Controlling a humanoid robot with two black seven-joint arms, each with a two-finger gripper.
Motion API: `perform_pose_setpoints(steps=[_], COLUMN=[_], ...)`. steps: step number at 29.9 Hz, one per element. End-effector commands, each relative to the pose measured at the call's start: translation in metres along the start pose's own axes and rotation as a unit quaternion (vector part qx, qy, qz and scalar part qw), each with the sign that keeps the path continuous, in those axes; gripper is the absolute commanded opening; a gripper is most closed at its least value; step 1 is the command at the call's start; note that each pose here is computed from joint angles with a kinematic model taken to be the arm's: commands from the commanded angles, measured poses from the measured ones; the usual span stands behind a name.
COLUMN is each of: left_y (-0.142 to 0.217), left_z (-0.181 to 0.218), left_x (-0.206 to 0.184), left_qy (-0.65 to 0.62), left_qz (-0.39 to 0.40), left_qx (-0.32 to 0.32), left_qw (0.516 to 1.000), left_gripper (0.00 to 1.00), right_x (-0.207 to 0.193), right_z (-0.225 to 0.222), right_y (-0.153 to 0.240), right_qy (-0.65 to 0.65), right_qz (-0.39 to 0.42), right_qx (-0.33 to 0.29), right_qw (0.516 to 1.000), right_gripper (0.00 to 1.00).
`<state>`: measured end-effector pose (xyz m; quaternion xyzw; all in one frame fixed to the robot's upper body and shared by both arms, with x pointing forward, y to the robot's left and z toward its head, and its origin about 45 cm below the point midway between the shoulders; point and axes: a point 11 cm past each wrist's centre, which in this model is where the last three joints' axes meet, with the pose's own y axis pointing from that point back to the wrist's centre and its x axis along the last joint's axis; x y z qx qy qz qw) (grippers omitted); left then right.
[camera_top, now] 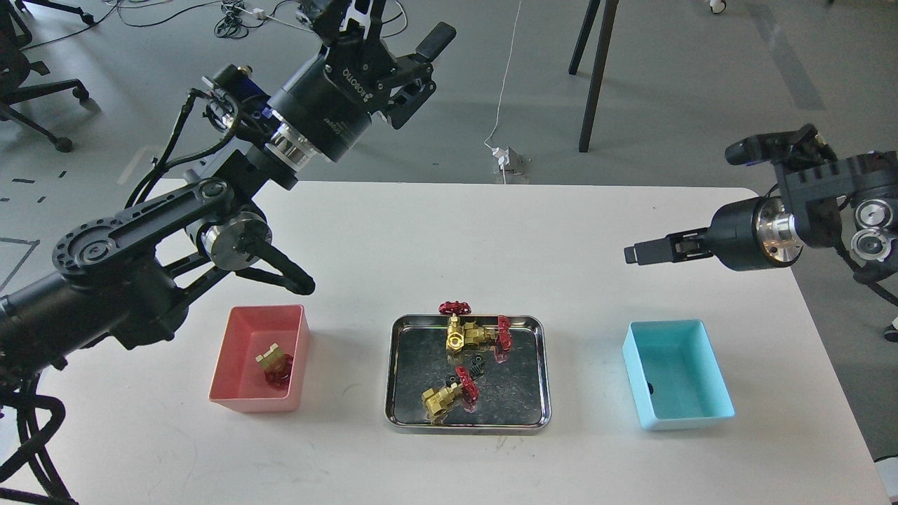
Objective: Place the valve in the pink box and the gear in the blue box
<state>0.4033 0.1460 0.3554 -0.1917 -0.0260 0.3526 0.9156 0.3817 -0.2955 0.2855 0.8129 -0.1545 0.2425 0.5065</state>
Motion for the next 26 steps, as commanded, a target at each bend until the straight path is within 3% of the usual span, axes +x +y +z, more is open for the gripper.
perform_pose_setpoints(steps=[1,5,9,12,18,26], left_y=[0.006,-0.008,-0.015,-0.009,0.003,0.023], left_z=[-0.001,0.001,-0.003,0.004,0.006,-0.041], left_x=[0.023,0.045,0.064,0.089,0.1,0.086], left_qy=[-0.007,-0.01,0.105,0.136,0.149,0.149], left_qz=[-0.001,-0.003,0.021,0.075,0.099,0.098], left_qx=[0.015,0.018,-0.028,-0.065,-0.086,-0.032], left_qw=[1.0,1.0,0.994,0.986,0.98,0.983], left_gripper=[0.87,0.87,0.87,0.88,0.9,0.99], right_x=[0.061,0.124,0.144,0.139,0.124,0.125], right_z=[-0.004,-0.026,-0.037,-0.027,0.027,0.029], right_y=[0.024,0.049,0.061,0.043,-0.001,-0.001], right_qy=[-0.19,-0.367,-0.476,-0.509,-0.59,-0.597], right_qz=[0.12,0.201,0.207,0.211,0.273,0.279], right_qx=[0.103,0.285,0.434,0.448,0.442,0.452], right_qw=[0.969,0.862,0.737,0.704,0.618,0.601], right_gripper=[0.99,0.99,0.99,0.99,0.99,0.99])
